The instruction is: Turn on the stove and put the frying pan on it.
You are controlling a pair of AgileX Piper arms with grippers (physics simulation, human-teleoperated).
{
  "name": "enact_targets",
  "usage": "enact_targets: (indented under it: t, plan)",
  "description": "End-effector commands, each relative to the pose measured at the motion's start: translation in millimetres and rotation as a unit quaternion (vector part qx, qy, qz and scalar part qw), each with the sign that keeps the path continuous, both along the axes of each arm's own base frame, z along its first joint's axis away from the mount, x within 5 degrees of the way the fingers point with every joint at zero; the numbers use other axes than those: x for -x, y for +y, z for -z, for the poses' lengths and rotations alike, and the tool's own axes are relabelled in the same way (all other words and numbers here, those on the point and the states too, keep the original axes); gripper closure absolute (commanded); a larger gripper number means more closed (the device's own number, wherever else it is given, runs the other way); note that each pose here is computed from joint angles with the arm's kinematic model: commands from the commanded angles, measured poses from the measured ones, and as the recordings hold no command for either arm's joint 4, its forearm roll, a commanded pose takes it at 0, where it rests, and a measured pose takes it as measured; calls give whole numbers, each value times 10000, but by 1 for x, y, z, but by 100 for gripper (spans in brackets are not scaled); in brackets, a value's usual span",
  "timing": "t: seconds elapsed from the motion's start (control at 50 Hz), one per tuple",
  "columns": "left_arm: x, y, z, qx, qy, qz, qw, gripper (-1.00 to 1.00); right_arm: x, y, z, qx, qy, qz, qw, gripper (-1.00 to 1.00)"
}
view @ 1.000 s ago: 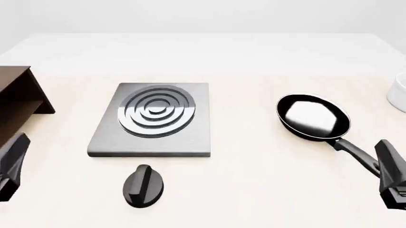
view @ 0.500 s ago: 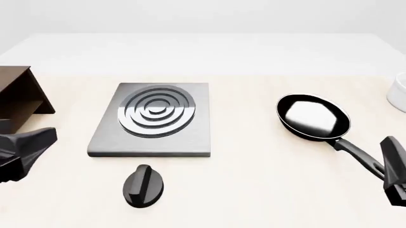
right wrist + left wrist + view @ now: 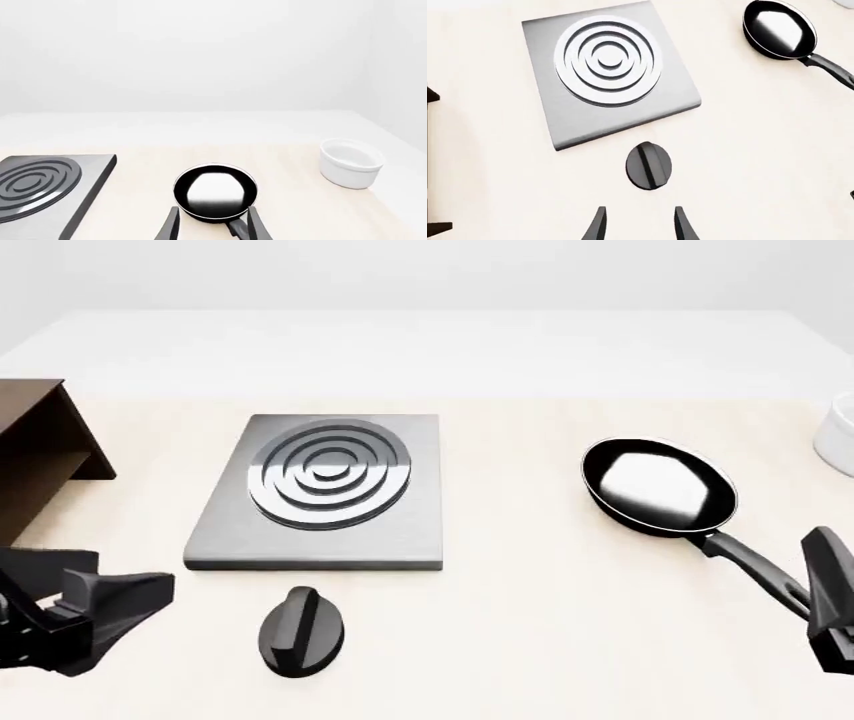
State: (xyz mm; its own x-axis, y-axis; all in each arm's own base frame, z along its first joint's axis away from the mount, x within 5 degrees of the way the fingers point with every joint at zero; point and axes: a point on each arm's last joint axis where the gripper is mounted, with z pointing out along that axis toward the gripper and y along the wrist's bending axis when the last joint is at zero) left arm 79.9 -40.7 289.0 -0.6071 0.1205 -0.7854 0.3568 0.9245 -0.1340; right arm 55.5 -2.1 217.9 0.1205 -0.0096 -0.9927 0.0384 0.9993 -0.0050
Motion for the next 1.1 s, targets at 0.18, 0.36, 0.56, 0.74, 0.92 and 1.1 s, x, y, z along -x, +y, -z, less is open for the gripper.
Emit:
enact_targets:
  t: [0.18,0.36,0.56,0.74,0.92,1.1]
  plan:
    - [0,-8,39,-131,551,272,9980,-100,0,0,0,19,15,17,10000,-100]
    - [-2,-13,53,-122,651,342,9972,-100,0,0,1,22,17,20,10000,-100]
    - [-4,-16,62,-205,653,469,9966,-100,0,0,1,29,23,21,10000,-100]
    - [-8,-20,74,-207,719,482,9960,-100,0,0,1,54,29,20,10000,-100]
    - [-14,-25,83,-226,726,544,9956,-100,0,0,1,64,37,18,10000,-100]
    - [-18,-30,90,-243,741,620,9950,-100,0,0,1,56,33,20,10000,-100]
